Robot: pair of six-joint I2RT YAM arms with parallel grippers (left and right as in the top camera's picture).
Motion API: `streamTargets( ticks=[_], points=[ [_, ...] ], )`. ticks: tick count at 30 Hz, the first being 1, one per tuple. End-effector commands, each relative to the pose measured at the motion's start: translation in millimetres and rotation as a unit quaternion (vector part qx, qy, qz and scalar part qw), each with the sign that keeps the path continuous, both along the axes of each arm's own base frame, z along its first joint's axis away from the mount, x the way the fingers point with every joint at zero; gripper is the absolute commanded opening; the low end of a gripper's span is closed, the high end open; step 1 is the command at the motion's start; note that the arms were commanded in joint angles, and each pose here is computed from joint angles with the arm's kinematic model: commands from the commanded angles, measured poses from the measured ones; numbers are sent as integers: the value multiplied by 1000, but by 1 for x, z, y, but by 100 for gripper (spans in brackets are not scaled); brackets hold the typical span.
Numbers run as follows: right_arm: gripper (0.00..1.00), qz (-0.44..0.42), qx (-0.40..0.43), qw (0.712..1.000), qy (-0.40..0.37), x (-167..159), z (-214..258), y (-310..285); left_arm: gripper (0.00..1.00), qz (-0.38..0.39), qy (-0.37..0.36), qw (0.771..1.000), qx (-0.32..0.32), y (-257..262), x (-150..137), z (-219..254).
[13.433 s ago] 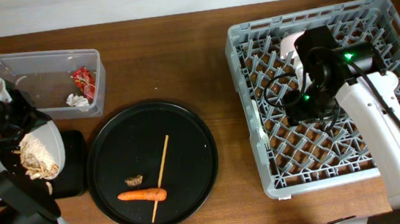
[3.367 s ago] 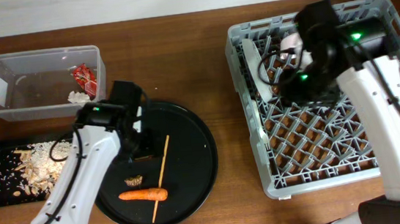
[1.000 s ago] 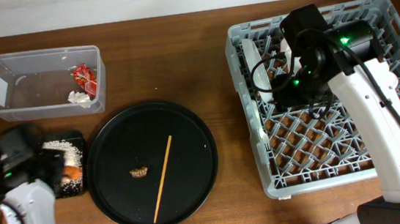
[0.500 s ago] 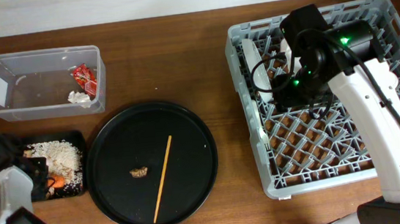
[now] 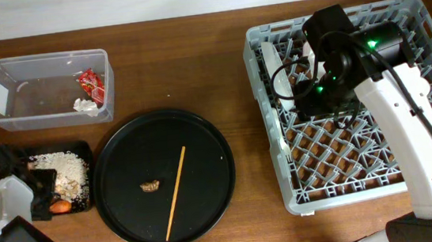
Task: Sort waste into correct bins and load items into the dishwasher rack
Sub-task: 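Carry the carrot to the small black tray and release it, then reach the left gripper to the brown lump and grasp it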
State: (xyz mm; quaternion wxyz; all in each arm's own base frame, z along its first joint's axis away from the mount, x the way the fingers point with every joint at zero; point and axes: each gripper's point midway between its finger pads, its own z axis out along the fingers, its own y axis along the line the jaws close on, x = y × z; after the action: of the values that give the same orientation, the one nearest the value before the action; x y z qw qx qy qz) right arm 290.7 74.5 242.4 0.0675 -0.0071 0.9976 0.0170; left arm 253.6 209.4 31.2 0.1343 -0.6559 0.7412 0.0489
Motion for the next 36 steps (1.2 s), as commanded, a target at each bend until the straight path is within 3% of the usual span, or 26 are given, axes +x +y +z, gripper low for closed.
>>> streamTargets(
  ticks=[1, 6, 15, 20, 31, 34, 36],
  points=[
    [65, -7, -3, 1000, -11, -1, 5, -4, 83, -79, -99, 992, -16, -11, 40, 47],
    [65, -7, -3, 1000, -11, -1, 6, -4, 85, -158, -139, 977, -40, -59, 59, 78],
    [65, -7, -3, 1000, -11, -1, 5, -4, 92, -319, -52, 939, -114, -200, 49, 50],
    [65, -7, -3, 1000, -9, -2, 5, -4, 94, -315, -26, 939, -136, -234, 32, 28],
    [65, -6, -4, 1000, -9, -2, 5, -4, 94, -305, 53, 936, -165, -243, 10, -21],
    [65, -7, -4, 1000, -9, -2, 5, -4, 89, -302, 73, 933, -179, -245, 4, -32],
    [65, -7, -4, 1000, -9, -2, 5, -4, 78, -300, 86, 932, -184, -245, 1, -38]
  ],
)
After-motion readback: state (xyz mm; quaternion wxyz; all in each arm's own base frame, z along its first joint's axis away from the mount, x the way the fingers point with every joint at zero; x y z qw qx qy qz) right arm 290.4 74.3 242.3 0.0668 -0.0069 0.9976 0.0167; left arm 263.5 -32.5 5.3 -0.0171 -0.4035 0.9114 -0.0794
